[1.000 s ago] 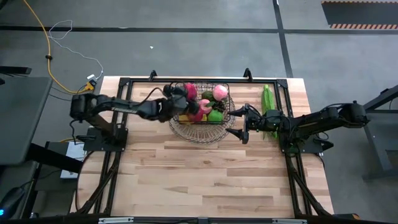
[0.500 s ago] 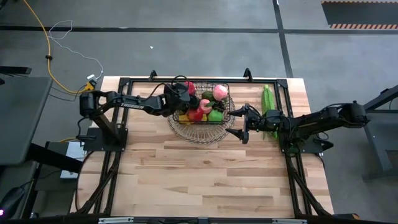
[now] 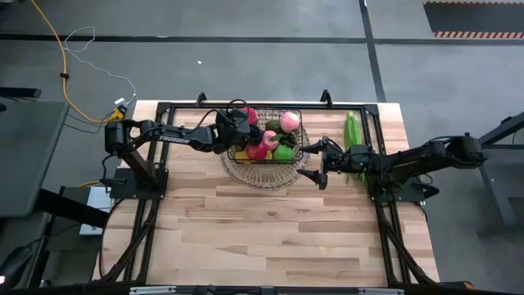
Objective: Build produce basket
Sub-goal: Put the red bell pepper into the black wire basket, then put the leaf lettuce into the black wire basket
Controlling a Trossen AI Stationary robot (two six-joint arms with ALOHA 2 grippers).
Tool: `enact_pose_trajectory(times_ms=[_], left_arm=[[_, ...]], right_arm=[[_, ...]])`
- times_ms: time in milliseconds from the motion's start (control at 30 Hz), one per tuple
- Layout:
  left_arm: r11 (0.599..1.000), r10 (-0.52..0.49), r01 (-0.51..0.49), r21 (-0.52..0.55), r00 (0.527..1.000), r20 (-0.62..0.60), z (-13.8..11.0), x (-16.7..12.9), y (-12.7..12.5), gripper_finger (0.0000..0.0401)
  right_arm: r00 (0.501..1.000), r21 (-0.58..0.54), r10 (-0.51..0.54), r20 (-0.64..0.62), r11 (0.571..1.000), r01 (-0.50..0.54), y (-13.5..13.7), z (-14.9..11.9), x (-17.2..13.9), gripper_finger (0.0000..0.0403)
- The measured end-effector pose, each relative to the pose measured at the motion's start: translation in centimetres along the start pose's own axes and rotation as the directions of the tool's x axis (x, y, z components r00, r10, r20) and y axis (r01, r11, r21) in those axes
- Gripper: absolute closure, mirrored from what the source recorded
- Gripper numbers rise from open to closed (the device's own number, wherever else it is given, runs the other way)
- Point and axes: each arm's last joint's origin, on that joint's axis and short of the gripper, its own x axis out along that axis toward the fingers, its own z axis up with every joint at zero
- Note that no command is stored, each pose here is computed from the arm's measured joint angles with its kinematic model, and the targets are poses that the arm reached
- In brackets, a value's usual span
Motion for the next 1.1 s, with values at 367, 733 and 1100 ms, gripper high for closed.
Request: enact_pose_trajectory(times_ms=[367, 733, 1100], left_arm=[[0.998, 0.009, -0.009, 0.062, 1.000, 0.011, 0.3, -0.2, 0.1, 0.0034], [0.992, -0.083, 0.077, 0.095, 0.995, 0.058, 3.4, -4.2, 1.4, 0.0006], [0.876, -0.467, 0.446, 0.186, 0.880, 0.089, 1.8, -14.4, 0.7, 0.0006]], right_arm=[[1.000, 0.000, 0.000, 0.000, 1.000, 0.000, 0.0, 0.0, 0.0, 0.0010], [1.000, -0.001, -0.001, -0.005, 1.000, 0.001, 0.0, 0.0, 0.0, 0.0010], [1.000, -0.001, -0.001, -0.008, 1.000, 0.001, 0.0, -0.1, 0.0, 0.0010]])
